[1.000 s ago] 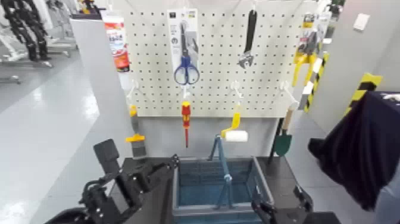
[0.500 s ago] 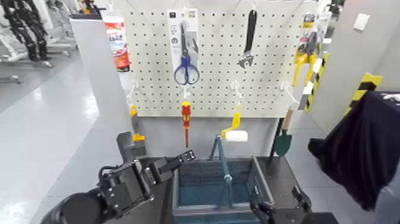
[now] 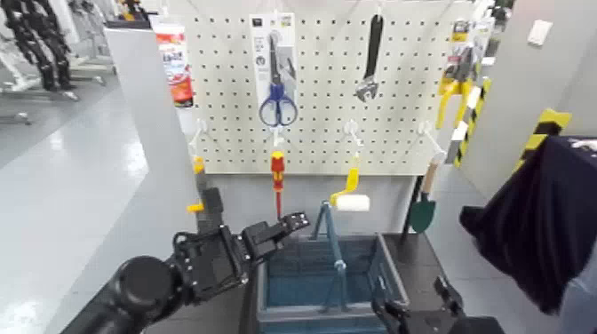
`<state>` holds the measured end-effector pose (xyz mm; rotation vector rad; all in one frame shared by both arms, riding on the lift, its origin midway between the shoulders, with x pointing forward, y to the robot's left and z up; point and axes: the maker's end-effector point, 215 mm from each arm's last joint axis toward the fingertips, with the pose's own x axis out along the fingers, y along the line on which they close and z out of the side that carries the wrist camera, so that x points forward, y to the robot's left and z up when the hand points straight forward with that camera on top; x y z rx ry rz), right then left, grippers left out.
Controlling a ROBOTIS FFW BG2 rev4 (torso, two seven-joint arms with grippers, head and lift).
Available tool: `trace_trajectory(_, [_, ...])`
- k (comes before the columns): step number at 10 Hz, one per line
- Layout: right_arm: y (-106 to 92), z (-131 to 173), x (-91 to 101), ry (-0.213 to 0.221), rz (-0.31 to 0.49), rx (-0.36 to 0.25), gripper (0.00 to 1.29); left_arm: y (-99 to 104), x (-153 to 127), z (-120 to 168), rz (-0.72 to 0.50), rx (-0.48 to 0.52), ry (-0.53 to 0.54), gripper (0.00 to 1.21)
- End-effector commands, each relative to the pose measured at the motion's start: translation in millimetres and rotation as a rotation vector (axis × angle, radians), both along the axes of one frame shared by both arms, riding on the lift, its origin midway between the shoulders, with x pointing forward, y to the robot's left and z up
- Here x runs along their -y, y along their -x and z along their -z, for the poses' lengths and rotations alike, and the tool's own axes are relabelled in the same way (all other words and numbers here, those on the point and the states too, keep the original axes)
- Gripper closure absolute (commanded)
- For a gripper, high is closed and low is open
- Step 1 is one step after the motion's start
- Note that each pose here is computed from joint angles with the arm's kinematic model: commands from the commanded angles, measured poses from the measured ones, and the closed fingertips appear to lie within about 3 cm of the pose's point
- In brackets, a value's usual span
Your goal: Grasp the handle of the crate.
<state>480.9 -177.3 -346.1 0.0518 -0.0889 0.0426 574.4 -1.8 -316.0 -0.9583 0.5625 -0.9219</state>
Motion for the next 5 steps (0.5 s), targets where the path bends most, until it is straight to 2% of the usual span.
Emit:
trace_trajectory(1, [-0.1, -1.1, -2.0, -0.007, -0.003, 0.007, 0.14, -1.1, 12.5, -0.8, 0.036, -0.056, 0.049, 0.10])
trace_trajectory(5, [-0.8, -2.2, -4.7, -0.013, -0.008, 0.012, 0.14, 4.8, 29.0, -2.6, 0.076, -0.143, 0.140, 0.10])
